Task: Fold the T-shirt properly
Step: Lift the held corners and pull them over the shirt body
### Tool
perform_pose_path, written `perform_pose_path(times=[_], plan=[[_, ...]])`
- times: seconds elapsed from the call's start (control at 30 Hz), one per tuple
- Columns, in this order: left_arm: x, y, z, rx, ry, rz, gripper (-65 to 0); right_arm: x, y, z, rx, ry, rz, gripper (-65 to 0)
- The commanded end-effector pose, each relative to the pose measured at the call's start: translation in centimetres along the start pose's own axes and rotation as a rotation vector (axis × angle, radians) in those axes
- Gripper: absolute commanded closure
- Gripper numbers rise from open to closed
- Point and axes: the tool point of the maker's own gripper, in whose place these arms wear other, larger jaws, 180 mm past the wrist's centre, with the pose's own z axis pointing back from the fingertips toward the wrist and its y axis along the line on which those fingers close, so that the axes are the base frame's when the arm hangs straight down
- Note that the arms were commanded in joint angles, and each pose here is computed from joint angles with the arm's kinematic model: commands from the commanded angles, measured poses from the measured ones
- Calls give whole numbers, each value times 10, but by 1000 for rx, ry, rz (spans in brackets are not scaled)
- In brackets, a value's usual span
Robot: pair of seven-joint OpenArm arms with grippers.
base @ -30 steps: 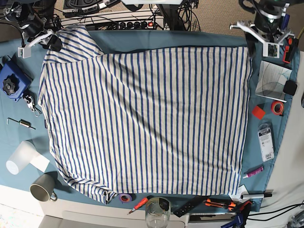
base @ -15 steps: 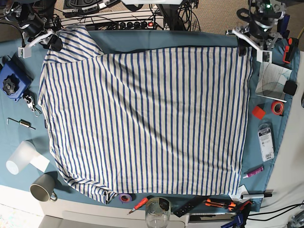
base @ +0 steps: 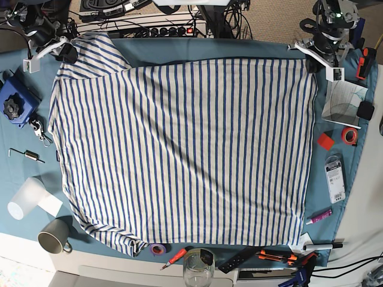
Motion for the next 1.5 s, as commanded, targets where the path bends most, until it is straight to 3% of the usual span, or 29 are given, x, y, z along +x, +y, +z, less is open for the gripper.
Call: perform_pose_path(times=[0.0,0.07,0.13,0.33,0.63,0.97,1.07,1.23,1.47], plan=[[-9,-3,2,-18,45,6,0,-27,-6,1,-35,121,7,-104],[-12,-4,3,-22,60,10,0,-26,-6,1,-34,115,7,-32],[-12,-4,3,-22,64,9,0,-25,-6,1,-33,113,5,0],[9,-12,13,-32,11,-26,0,1,-5,14,-29,13,2,0],[31,-24,35,-36,-42,-92,0,52,-15,58,-128,-144,79,0],[36,-5,67,38,-59,-123,0,39,-17,74,-108,-113,33,0],[34,-4,72,18,-55,-124,0,30,-19,82,-111,-119,-2,0],[25,-4,76,1,-21,-129,0,22,-22,98,-106,-134,-32,0],[6,20,94,69,61,-126,0,19,-21,118,-73,-133,-43,0]])
